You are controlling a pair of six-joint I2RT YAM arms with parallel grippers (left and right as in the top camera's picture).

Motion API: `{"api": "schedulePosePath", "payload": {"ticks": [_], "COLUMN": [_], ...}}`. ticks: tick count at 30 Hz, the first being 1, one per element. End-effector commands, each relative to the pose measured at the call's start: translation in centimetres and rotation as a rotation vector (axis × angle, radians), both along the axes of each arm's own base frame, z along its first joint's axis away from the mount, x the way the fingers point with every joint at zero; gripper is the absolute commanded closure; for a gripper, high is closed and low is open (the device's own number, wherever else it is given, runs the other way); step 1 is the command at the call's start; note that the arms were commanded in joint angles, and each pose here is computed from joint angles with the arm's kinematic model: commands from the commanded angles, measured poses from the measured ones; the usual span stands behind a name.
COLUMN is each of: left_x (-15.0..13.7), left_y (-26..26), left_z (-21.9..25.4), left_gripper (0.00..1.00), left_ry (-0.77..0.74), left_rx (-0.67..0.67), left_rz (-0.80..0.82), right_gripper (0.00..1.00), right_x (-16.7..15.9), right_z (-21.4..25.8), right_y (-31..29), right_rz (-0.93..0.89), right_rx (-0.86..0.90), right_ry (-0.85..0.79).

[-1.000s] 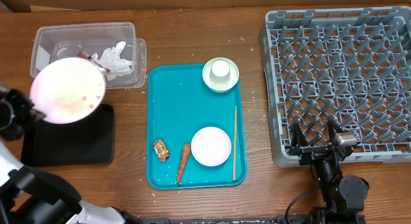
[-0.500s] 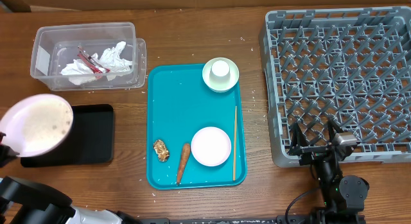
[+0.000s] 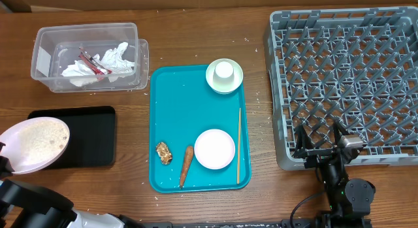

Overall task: Sort waste into correct bins and load items into the dishwasher
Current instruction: 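Tilt the plate to dump the rice onto the black tray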

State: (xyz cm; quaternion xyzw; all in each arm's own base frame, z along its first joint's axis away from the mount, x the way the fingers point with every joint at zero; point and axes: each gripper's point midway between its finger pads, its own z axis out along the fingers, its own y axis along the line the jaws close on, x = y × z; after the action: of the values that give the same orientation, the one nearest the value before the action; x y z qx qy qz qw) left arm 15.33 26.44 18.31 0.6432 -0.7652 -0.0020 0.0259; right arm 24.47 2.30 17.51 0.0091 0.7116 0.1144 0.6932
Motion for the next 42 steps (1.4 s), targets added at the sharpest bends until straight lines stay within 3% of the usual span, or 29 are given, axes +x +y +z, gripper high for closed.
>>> {"api": "schedulePosePath", "payload": {"ticks": [1,7,14,19,30,42], "left_x": [-0.1,-0.6,-1.0,-1.6,-0.1,0.1], "left_y": [-0.8,-1.3,-1.1,-0.8,-1.4,-0.6], "left_z": [-1.0,-4.0,-4.1,-3.8,-2.6,-1.0], "left_gripper": [0.96,0.96,0.96,0.96,0.96,0.96], "left_ry": [0.021,0.068,0.116,0.206,0.354,0.406], "left_rx": [-0.004,-0.026,0.005,0.074,0.237,0.350], "left_rz": [-0.002,-0.004,0.023,0.064,-0.015,-0.003], "right_gripper": [0.00,0.00,0.00,0.00,0.00,0.00], "right_x": [0.0,0.0,0.0,0.0,0.0,0.0], "right_z": [-0.2,-0.2,-0.2,-0.2,-0.2,-0.2], "right_y": [0.1,0.1,0.1,0.1,0.1,0.1], "right_rz": [0.003,0.003,0.003,0.003,0.003,0.003], "right_rx": [0.000,0.000,0.000,0.000,0.000,0.000], "right_ry": [-0.005,-0.005,-0.005,-0.005,-0.005,-0.005]}}
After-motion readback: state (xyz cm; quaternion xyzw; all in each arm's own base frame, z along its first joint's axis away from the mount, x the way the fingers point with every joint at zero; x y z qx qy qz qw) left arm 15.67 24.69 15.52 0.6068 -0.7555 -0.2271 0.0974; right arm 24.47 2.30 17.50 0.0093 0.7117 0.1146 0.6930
